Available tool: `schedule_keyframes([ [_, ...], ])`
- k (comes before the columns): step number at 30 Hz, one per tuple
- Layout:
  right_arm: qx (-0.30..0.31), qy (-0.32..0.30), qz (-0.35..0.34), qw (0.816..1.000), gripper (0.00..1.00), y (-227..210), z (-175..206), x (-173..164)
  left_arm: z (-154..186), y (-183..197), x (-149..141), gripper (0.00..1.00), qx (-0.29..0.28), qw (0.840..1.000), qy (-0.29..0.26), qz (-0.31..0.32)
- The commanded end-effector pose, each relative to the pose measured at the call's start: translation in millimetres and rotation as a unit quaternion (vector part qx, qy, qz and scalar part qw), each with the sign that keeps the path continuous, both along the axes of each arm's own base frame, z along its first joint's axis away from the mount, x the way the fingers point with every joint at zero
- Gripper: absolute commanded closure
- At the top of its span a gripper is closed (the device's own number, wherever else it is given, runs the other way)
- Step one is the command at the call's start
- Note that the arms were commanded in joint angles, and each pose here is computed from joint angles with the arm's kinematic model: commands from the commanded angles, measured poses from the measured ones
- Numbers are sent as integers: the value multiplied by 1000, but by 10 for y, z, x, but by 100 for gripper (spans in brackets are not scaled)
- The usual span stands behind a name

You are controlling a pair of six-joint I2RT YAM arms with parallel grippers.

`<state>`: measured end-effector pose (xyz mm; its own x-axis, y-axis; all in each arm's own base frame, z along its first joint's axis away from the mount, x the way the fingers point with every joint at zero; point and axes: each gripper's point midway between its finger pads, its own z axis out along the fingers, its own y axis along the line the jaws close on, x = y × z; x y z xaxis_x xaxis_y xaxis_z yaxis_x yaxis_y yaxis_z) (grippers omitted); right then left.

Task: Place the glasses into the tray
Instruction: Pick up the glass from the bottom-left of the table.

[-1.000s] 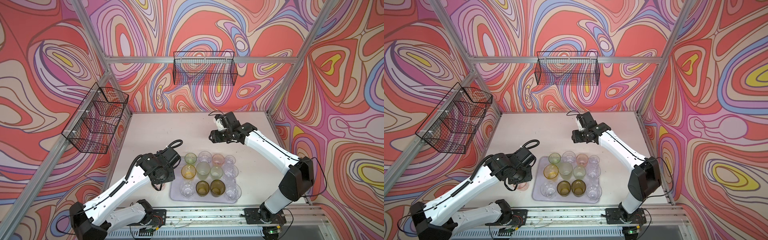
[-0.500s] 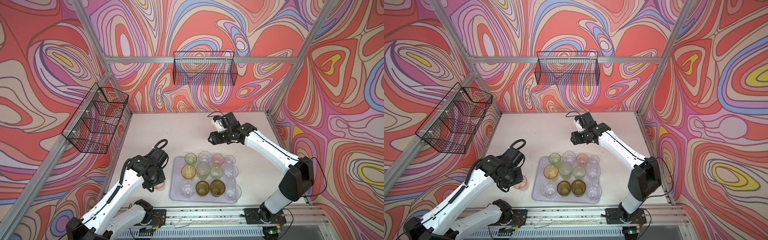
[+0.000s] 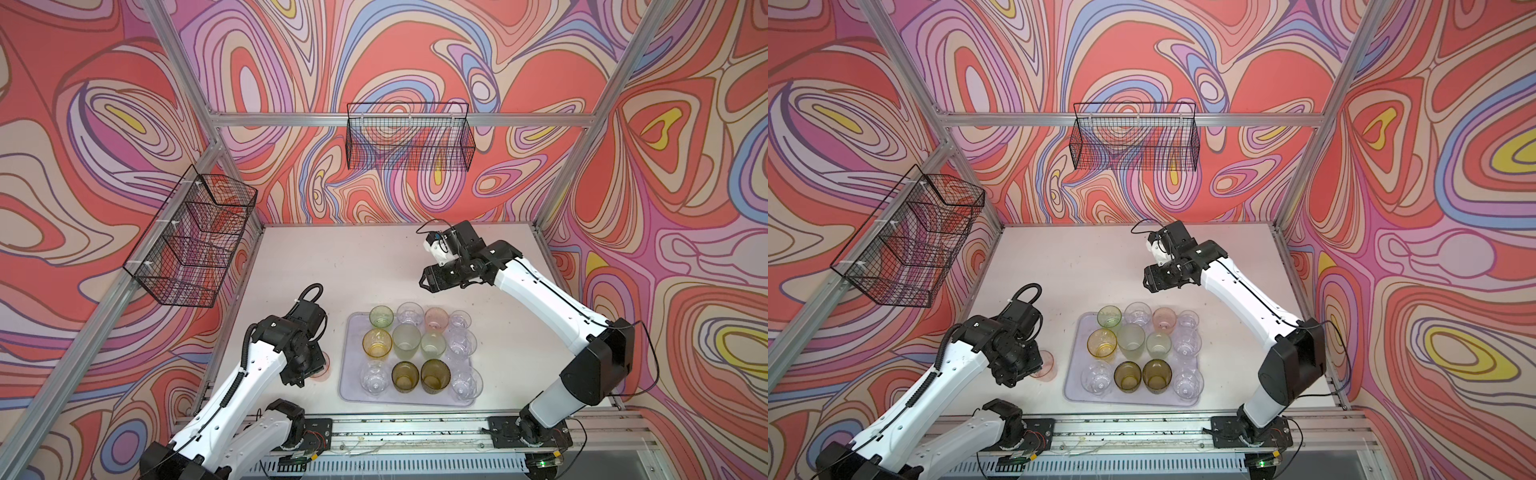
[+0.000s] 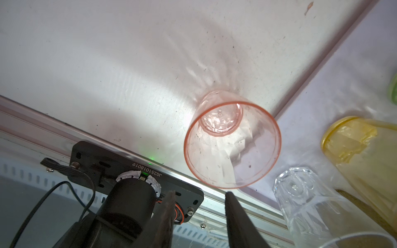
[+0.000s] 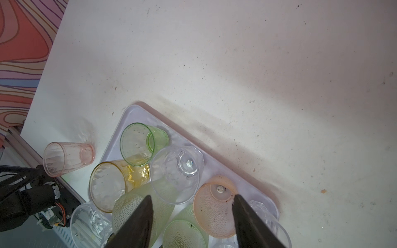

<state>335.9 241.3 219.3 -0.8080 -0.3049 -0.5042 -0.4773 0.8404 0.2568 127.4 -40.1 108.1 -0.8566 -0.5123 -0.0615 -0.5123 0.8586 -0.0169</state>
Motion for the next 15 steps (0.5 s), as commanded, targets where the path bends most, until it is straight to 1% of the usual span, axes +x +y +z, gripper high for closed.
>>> schedule_keyframes([
  [1,5,-12,8,1000,38,-24,148,-27,-58,51,-58,57,7,1000,9,7],
  [11,6,-10,11,1000,38,-15,117,-30,-110,82,-19,58,5,999,-3,36],
  [15,4,-13,11,1000,39,-24,109,-32,-162,40,17,59,-6,999,-8,46],
])
